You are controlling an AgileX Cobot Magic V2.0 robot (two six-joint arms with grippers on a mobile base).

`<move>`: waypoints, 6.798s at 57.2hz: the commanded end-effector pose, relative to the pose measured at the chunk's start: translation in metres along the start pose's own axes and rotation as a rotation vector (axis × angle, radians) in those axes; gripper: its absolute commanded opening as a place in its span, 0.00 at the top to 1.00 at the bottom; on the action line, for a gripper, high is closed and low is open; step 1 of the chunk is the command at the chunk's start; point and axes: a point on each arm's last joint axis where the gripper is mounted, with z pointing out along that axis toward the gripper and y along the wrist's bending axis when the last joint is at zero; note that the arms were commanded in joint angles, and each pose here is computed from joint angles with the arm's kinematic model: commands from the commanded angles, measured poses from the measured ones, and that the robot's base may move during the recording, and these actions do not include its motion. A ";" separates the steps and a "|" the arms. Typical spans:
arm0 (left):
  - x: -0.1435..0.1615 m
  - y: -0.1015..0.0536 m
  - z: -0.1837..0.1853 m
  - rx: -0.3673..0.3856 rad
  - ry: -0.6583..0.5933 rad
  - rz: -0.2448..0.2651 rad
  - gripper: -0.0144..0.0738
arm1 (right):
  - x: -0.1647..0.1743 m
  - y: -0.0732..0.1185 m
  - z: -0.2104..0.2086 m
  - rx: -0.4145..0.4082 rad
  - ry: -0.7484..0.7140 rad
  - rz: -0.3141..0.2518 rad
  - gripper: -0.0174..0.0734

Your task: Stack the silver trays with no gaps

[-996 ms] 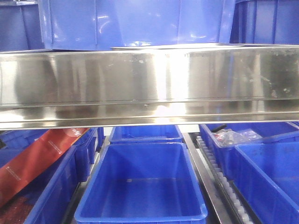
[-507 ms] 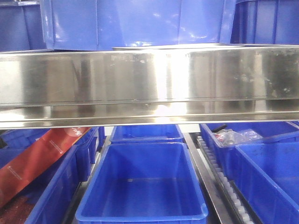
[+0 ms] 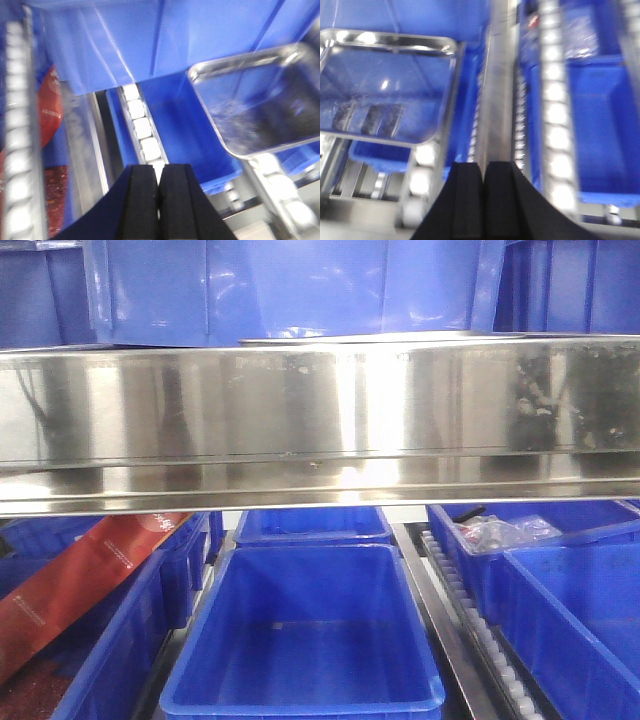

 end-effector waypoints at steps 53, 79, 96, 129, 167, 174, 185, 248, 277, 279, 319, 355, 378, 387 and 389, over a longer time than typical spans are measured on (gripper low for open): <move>-0.008 -0.074 0.183 0.129 0.102 -0.178 0.37 | -0.039 0.019 0.189 -0.057 0.260 -0.002 0.48; 0.004 -0.075 0.204 0.111 0.191 -0.171 0.37 | -0.029 0.017 0.214 -0.048 0.333 0.046 0.48; 0.007 -0.075 0.205 0.103 0.217 -0.166 0.37 | -0.029 0.017 0.217 -0.048 0.330 0.047 0.48; 0.016 -0.076 0.217 0.097 0.272 -0.172 0.43 | -0.027 0.019 0.225 -0.068 0.340 0.064 0.48; 0.015 -0.075 0.217 0.097 0.263 -0.171 0.86 | -0.027 0.019 0.226 -0.070 0.332 0.065 0.90; 0.014 -0.075 0.215 0.096 0.268 -0.171 0.86 | -0.027 0.019 0.225 -0.070 0.346 0.064 0.90; 0.011 -0.075 0.202 0.098 0.268 -0.169 0.86 | -0.033 0.020 0.214 -0.074 0.356 0.057 0.90; -0.045 -0.062 0.052 0.112 -0.204 -0.129 0.86 | -0.067 0.030 0.090 -0.100 0.009 0.030 0.90; -0.079 -0.062 0.038 0.135 -0.615 -0.079 0.86 | -0.096 0.029 0.082 -0.107 -0.323 0.046 0.90; -0.080 -0.062 0.038 0.138 -0.629 -0.079 0.86 | -0.098 0.029 0.081 -0.107 -0.344 0.047 0.90; -0.082 -0.062 0.046 0.127 -0.655 -0.059 0.86 | -0.115 0.029 0.073 -0.110 -0.553 0.057 0.90; -0.082 -0.062 0.046 0.127 -0.655 -0.059 0.86 | -0.115 0.028 0.075 -0.109 -0.551 0.058 0.90; -0.082 -0.062 0.046 0.127 -0.655 -0.059 0.86 | -0.115 0.028 0.075 -0.109 -0.551 0.058 0.90; -0.082 -0.062 0.046 0.127 -0.655 -0.059 0.86 | -0.115 0.028 0.075 -0.109 -0.551 0.058 0.90; -0.082 -0.062 0.046 0.127 -0.655 -0.059 0.86 | -0.115 0.028 0.075 -0.109 -0.551 0.058 0.90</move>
